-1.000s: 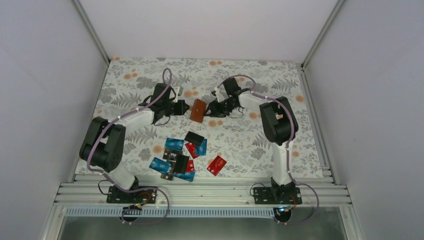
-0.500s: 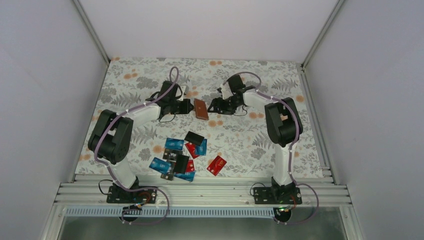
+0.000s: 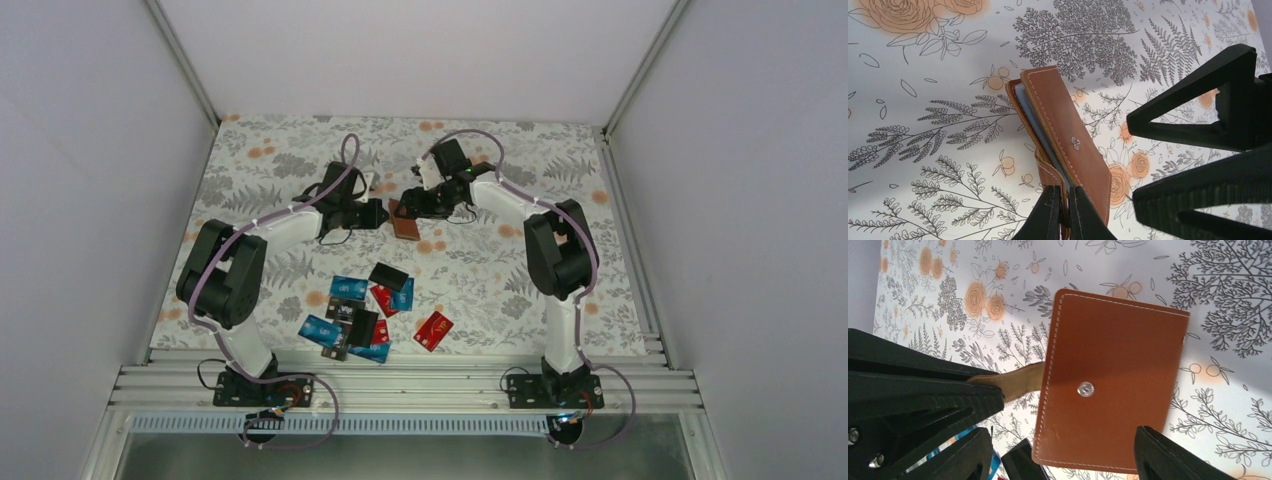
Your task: Put the credit cards into the card holder
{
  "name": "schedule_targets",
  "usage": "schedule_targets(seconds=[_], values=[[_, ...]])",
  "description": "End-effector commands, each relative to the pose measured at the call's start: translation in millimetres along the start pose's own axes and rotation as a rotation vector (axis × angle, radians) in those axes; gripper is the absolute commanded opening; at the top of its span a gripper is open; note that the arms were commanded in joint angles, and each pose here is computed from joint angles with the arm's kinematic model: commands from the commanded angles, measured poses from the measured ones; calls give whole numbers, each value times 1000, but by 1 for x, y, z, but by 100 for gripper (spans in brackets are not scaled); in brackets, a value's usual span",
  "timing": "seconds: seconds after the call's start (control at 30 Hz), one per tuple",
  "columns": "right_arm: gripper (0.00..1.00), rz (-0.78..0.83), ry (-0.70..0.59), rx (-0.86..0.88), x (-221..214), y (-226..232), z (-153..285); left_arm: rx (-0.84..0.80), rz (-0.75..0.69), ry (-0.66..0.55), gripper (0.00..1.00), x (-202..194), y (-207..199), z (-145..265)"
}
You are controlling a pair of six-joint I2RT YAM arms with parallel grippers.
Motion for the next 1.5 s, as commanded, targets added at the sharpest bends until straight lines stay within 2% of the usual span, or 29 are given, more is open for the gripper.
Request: schedule_targets(seconds=[0.0, 0.33, 0.57, 0.83, 0.9, 1.17, 1.47], values=[[72, 15, -4, -42, 7, 14, 4, -30, -39, -49, 2, 14, -18, 15], [70, 27, 16, -122, 9, 14, -6, -31, -57, -57, 2, 14, -25, 19], [63, 18, 47, -151, 4, 5, -16, -33, -67, -56, 2, 13, -28, 19], [59, 19, 51, -177, 0, 3, -16, -25, -77, -57, 2, 13, -30, 19], [55, 19, 47, -205, 0, 0, -14, -21, -79, -59, 2, 14, -31, 20], [28, 16, 42, -318, -6, -10, -6, 4, -83, -58, 2, 12, -28, 20], [27, 2, 16, -319, -5, -18, 9, 18, -87, -57, 2, 11, -26, 21]])
Point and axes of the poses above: each gripper's point midway between its finger pads, its own z axis back along the fingers, its own y axis along the line the jaws close on, x = y × z, the point moved 8 cm from there along z, back along the fingers, and after that the axes turned 7 degrees about z, right-handed, at the moved point
